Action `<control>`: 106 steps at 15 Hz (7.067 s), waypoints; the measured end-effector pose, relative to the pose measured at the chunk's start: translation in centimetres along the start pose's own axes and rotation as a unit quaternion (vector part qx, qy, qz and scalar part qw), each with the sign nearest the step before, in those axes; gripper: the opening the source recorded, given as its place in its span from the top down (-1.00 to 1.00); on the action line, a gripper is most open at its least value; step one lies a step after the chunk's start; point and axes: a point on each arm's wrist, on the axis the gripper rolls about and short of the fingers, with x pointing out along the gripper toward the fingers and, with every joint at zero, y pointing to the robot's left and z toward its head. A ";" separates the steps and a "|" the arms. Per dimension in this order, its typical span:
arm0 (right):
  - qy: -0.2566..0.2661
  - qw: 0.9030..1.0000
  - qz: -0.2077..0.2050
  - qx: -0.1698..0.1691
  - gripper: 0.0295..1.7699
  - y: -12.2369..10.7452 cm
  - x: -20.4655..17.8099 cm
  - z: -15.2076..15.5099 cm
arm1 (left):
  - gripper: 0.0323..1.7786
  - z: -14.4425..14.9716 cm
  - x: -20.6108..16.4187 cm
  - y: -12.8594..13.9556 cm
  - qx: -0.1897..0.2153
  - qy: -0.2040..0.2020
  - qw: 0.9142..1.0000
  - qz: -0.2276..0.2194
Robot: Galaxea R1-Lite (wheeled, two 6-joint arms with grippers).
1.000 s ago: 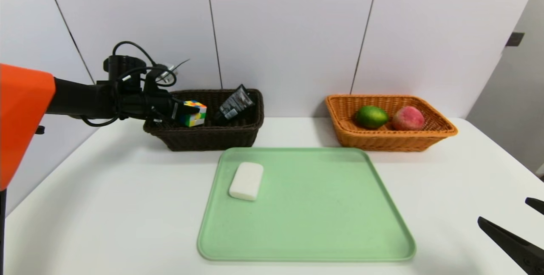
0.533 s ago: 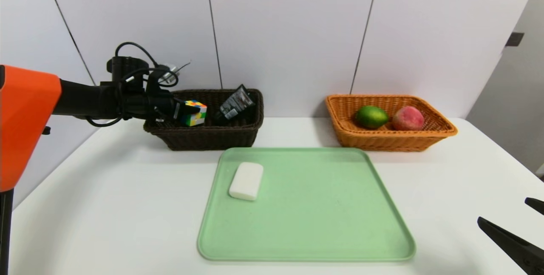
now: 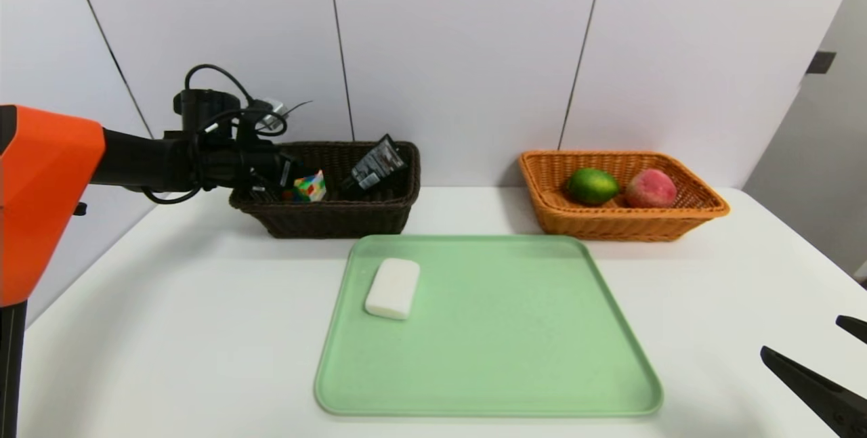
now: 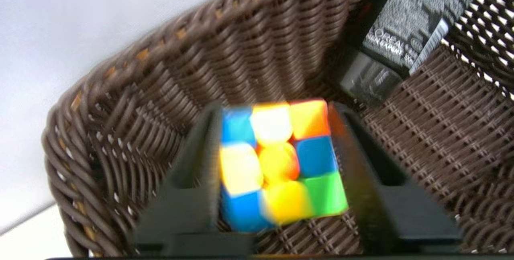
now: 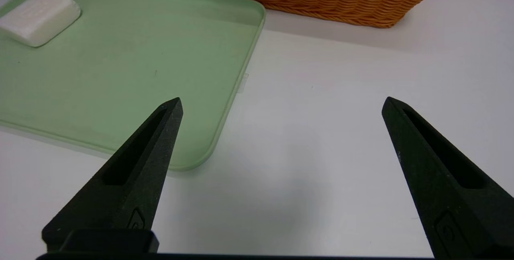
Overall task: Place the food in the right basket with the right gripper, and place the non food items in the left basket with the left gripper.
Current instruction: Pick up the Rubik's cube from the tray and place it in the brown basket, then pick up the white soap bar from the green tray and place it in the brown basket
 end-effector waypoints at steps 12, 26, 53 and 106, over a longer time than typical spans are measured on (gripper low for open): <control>-0.003 1.000 0.002 -0.002 -0.93 0.0 -0.1 0.0 | 0.99 4.8 -6.9 -2.2 0.011 -0.054 0.998 0.010; -0.006 1.000 0.001 -0.017 -0.93 0.2 -0.6 -0.4 | 0.99 4.5 -19.2 -12.9 0.028 -0.063 0.996 -0.059; -0.041 0.999 -0.003 -0.023 -0.93 -0.3 0.4 4.3 | -0.80 -1.5 -19.6 -18.0 0.018 0.005 0.990 -0.138; -0.032 0.999 -0.004 -0.026 -0.93 -1.7 6.3 7.4 | -0.90 4.2 -1.4 -25.7 0.002 0.392 0.919 -0.033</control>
